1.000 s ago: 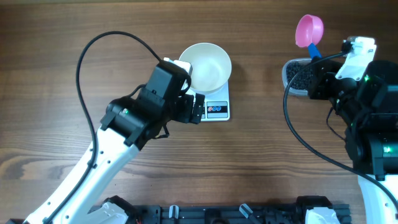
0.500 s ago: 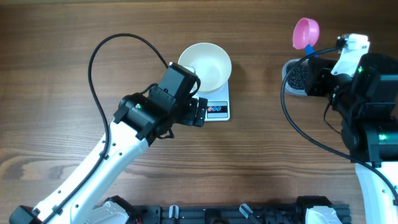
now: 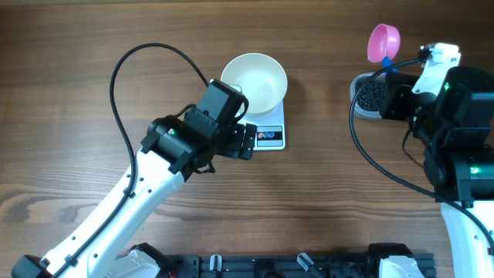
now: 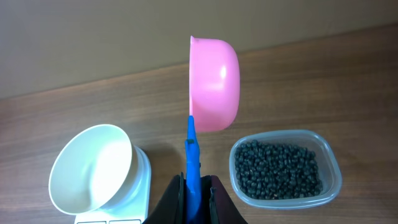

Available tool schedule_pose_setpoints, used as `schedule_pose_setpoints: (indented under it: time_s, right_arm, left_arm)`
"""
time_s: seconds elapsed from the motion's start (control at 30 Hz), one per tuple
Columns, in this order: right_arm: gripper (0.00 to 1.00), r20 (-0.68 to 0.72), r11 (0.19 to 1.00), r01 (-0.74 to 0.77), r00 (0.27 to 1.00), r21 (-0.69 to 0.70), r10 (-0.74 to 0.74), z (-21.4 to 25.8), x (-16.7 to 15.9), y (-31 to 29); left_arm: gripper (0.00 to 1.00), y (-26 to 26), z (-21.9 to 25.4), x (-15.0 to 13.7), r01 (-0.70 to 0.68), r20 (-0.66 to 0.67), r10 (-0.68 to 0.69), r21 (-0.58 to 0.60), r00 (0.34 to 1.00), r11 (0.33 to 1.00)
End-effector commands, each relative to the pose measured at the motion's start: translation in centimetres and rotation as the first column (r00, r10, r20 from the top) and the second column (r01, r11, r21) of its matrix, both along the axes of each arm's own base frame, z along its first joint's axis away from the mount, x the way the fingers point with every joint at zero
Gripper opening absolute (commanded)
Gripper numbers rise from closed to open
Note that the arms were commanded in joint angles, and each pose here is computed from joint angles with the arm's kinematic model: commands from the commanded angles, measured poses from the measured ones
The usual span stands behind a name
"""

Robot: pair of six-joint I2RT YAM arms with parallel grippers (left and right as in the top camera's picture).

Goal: Scoop item into bowl and weigh 150g on scale

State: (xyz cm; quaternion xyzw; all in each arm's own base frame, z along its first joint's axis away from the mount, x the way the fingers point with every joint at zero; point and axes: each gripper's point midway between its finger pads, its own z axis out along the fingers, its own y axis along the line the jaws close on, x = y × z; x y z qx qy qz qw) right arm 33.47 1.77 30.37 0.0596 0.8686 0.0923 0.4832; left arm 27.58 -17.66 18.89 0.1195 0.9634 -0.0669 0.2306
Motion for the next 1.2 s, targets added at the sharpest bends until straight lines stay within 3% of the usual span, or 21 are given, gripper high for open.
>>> schedule_pose_setpoints:
  time_s: [0.0, 0.57, 0.77, 0.93, 1.17]
  right_arm:
    - [0.04, 0.002, 1.0, 0.015, 1.0, -0.019, -0.015, 0.4, -0.1, -0.4]
    - [0.04, -0.051, 0.995, -0.025, 0.998, -0.092, 0.021, -0.9, -0.9, -0.6]
    - [0.04, -0.129, 0.972, 0.098, 0.984, -0.213, -0.127, -3.2, -0.2, -4.1]
    - [0.04, -0.236, 0.991, 0.042, 0.969, -0.127, -0.071, -6.6, 1.1, -5.0]
    - [0.04, -0.277, 0.997, 0.04, 0.959, -0.06, -0.055, -7.9, 0.5, -8.0]
  left_arm:
    - [1.0, -0.3, 0.6, 0.2, -0.004, 0.01, 0.004, -0.013, 1.0, 1.0]
    - [1.0, -0.3, 0.5, 0.1, -0.003, 0.009, 0.003, -0.013, 1.0, 1.0]
    - [1.0, -0.3, 0.5, 0.1, -0.003, 0.009, 0.003, -0.013, 1.0, 1.0]
    - [1.0, -0.3, 0.5, 0.1, -0.003, 0.009, 0.003, -0.013, 1.0, 1.0]
    - [1.0, -0.3, 0.5, 0.1, -0.003, 0.009, 0.003, -0.013, 1.0, 1.0]
